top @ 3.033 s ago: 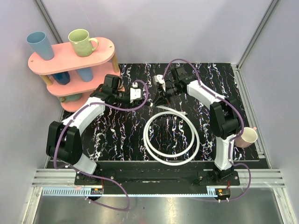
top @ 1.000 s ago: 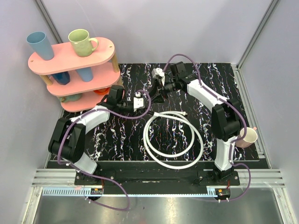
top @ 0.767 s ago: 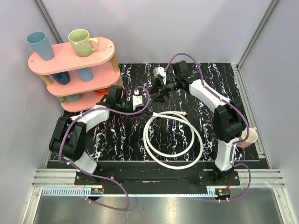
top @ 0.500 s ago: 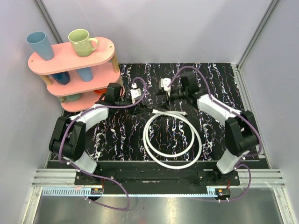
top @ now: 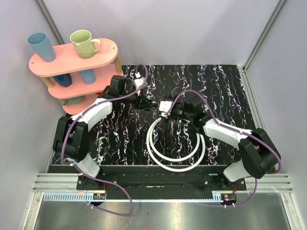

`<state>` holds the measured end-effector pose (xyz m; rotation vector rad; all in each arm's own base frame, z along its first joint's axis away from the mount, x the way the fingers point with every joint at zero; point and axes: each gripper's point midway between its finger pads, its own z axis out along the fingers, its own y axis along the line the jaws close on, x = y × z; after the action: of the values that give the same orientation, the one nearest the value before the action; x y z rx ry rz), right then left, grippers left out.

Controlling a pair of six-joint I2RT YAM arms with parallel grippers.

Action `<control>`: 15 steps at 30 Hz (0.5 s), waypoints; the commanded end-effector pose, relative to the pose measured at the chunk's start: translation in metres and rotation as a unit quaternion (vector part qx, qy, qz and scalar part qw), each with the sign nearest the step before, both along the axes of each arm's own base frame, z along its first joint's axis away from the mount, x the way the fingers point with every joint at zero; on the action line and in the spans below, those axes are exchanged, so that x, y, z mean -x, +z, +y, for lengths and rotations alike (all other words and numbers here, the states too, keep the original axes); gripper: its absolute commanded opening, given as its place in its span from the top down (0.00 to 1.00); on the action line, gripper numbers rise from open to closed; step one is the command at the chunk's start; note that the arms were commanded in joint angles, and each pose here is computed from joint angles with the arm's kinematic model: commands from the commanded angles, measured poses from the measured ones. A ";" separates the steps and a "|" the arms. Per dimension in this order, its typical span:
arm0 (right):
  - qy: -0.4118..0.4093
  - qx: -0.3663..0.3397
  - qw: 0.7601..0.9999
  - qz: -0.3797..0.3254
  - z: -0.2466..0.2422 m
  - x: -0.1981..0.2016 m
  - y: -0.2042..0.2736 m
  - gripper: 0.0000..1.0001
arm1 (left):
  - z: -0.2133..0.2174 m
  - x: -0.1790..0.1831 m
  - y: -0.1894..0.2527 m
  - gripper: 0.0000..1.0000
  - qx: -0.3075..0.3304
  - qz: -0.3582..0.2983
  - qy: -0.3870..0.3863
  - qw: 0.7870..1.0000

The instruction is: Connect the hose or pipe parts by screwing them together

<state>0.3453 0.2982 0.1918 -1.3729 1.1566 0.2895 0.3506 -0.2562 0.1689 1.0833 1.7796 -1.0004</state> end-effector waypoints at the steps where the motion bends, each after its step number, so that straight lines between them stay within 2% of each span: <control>1: -0.047 0.011 0.996 -0.074 0.001 -0.018 0.013 0.10 | -0.007 -0.009 0.023 1.00 0.024 -0.003 0.001 1.000; 7: -0.050 0.033 0.994 -0.087 0.003 -0.026 0.005 0.13 | -0.007 -0.013 0.024 1.00 0.017 0.011 0.003 1.000; 15: -0.033 0.038 0.996 -0.067 0.008 -0.021 -0.012 0.16 | -0.007 -0.015 0.021 1.00 0.016 0.017 0.006 1.000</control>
<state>0.3619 0.2980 0.1636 -1.4195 1.1707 0.1175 0.3511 -0.2569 0.1597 1.0331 1.8845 -1.0495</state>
